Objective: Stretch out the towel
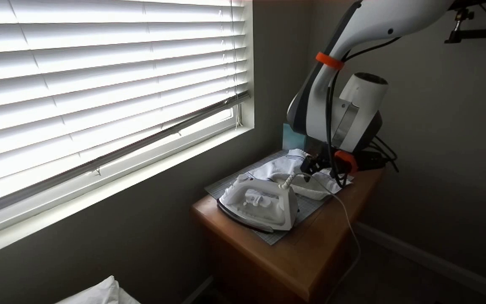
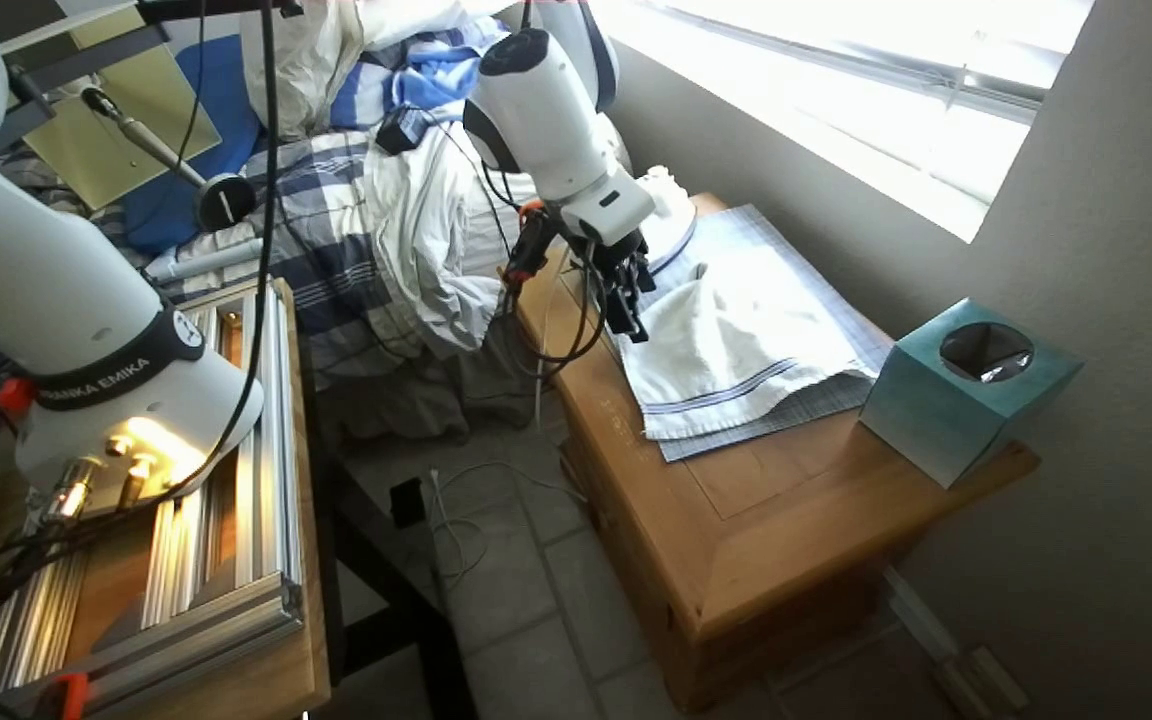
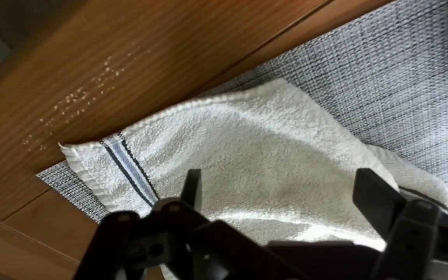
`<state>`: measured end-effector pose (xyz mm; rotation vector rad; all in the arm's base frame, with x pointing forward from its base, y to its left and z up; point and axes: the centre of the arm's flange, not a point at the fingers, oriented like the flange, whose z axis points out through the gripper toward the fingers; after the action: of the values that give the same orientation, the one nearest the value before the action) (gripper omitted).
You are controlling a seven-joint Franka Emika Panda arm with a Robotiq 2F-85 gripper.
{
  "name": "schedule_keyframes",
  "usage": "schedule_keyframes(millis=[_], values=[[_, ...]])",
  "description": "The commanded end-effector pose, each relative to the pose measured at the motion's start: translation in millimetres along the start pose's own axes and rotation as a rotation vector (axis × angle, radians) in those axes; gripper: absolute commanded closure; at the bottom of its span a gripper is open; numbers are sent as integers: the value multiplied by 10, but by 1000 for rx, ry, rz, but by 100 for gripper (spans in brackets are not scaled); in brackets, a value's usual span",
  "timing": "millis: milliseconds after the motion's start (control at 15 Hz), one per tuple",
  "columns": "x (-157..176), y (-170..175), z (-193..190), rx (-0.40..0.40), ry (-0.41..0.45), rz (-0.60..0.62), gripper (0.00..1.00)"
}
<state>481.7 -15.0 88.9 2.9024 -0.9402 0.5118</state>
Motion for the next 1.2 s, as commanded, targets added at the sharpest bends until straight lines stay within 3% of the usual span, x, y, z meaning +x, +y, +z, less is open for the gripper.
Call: schedule_keyframes(millis=[0, 267, 733, 933, 1133], values=[[136, -66, 21, 33, -11, -1, 0], [269, -79, -199, 118, -12, -63, 0], [737, -598, -1065, 264, 116, -376, 0], [640, -871, -1186, 315, 65, -504, 0], [305, -1133, -1126, 334, -22, -635, 0]])
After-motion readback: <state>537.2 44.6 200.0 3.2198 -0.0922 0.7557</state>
